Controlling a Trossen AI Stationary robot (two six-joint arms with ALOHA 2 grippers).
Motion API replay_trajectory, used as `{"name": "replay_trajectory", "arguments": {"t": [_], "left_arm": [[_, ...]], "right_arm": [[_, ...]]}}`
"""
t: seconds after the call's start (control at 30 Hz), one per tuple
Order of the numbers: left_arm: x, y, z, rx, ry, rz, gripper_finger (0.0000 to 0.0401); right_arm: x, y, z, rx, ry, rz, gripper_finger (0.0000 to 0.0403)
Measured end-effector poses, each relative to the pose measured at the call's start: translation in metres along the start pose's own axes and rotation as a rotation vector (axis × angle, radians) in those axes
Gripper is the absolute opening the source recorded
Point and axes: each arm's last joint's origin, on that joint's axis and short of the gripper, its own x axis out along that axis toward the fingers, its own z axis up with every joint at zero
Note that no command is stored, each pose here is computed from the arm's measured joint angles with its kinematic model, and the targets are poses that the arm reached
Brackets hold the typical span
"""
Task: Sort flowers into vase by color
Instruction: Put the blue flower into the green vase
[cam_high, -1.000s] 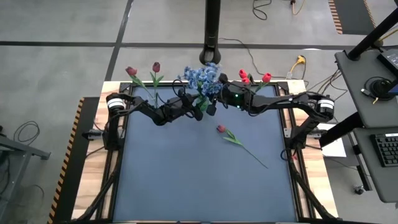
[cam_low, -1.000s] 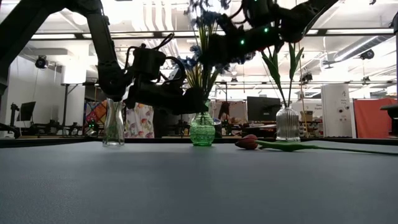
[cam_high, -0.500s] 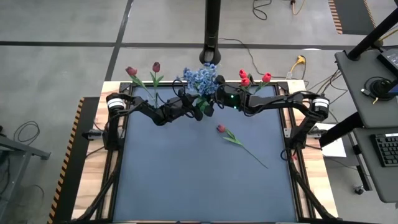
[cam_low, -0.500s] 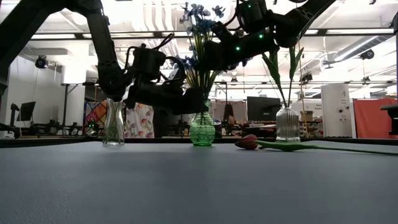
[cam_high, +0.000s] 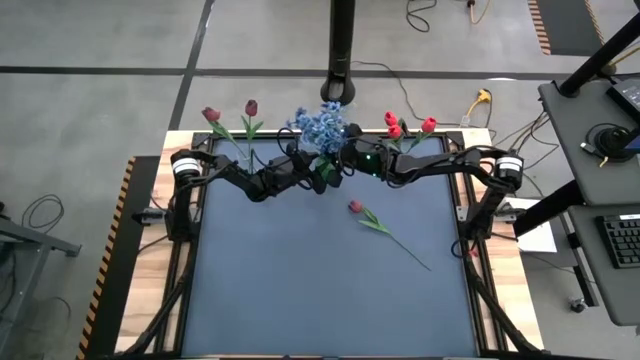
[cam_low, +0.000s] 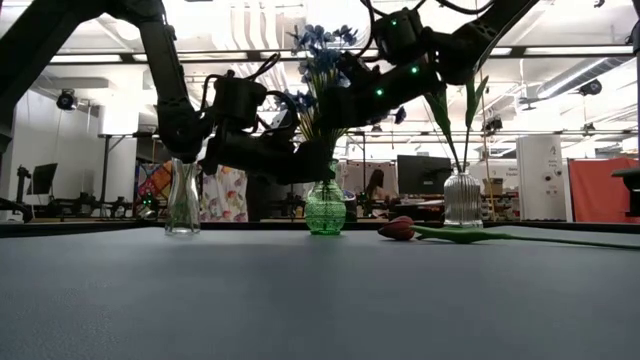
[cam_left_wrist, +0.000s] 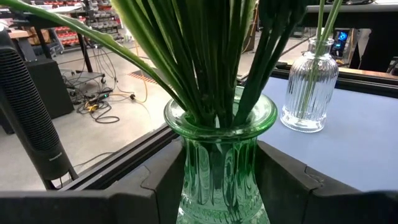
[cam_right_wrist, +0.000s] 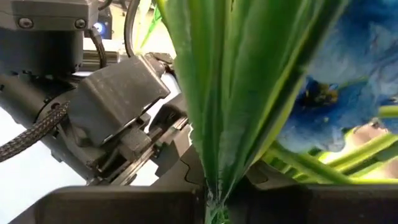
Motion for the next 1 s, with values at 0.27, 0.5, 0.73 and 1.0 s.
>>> {"name": "replay_trajectory", "arguments": {"t": [0.27, 0.5, 0.73, 1.0], "left_arm": [[0.0, 0.0001, 0.0, 0.0, 0.0, 0.0, 0.0162], [0.0, 0.0001, 0.0, 0.0, 0.0, 0.0, 0.0162], [0.0, 0.0, 0.0, 0.006, 0.0, 0.0, 0.0162], [0.0, 0.0001, 0.0, 0.007, 0.0, 0.0, 0.0162]], "right_arm": [[-0.0009, -0.0006, 0.0014, -0.012, -0.004, -0.003, 0.0022], [-0.001, -0.0006, 0.0016, -0.02, -0.005, -0.004, 0.0022], [-0.0012, -0.0007, 0.0017, -0.028, -0.005, -0.004, 0.0022], [-0.0013, -0.0008, 0.0019, -0.028, -0.006, -0.005, 0.0023]]}}
